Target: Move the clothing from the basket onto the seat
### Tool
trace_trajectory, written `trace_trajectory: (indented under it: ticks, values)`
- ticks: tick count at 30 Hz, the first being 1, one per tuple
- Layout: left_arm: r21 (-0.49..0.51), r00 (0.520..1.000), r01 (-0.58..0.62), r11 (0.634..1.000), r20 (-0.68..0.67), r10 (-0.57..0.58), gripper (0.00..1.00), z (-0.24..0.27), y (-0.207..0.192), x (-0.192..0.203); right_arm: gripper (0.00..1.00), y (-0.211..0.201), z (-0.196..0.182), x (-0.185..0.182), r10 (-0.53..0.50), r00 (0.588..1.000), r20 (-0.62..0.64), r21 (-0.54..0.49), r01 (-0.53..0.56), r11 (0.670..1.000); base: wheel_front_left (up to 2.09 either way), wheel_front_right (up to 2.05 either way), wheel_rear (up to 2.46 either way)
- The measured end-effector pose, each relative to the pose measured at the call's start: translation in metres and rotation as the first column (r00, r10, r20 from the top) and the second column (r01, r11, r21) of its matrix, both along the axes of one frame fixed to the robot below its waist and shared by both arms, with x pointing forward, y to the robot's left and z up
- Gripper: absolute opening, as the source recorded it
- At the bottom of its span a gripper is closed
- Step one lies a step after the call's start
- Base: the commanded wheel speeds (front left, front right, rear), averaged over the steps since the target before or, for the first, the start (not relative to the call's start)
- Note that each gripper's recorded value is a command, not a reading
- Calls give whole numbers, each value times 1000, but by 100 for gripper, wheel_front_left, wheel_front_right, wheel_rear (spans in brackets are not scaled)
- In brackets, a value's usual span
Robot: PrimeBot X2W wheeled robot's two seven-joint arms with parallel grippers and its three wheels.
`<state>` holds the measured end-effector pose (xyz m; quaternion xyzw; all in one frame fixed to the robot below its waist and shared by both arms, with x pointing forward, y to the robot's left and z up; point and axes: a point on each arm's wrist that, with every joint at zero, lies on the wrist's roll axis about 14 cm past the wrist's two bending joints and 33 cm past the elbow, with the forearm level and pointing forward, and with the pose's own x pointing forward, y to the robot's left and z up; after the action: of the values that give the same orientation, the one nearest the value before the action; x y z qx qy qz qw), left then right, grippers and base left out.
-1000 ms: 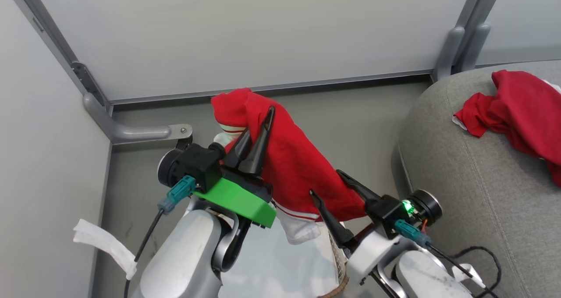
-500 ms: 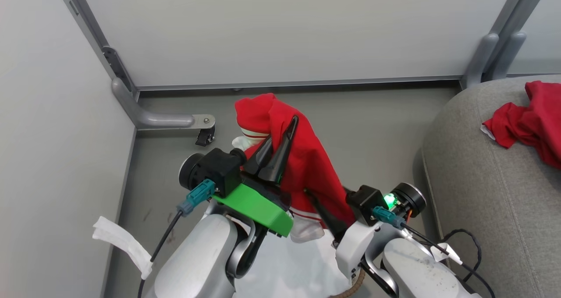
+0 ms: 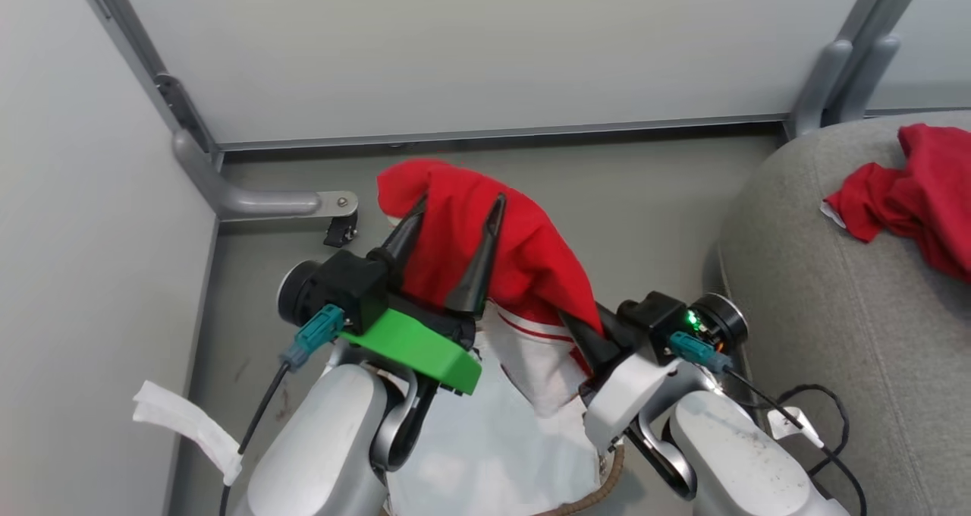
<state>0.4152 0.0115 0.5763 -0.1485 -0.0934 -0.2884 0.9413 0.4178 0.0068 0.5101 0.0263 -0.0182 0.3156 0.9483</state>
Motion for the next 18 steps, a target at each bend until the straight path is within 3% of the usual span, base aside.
trace_trajectory:
  ticks: [9,18]
  values:
    - [19,998,33,999,-48,-32,100,-21,-16,8,0,-57,5,-3,-172,985,1,51,172,984,0,0,0]
    - [39,984,158,987,-86,-155,100,-41,-60,9,0,-124,17,-19,-364,931,15,97,361,928,0,0,0]
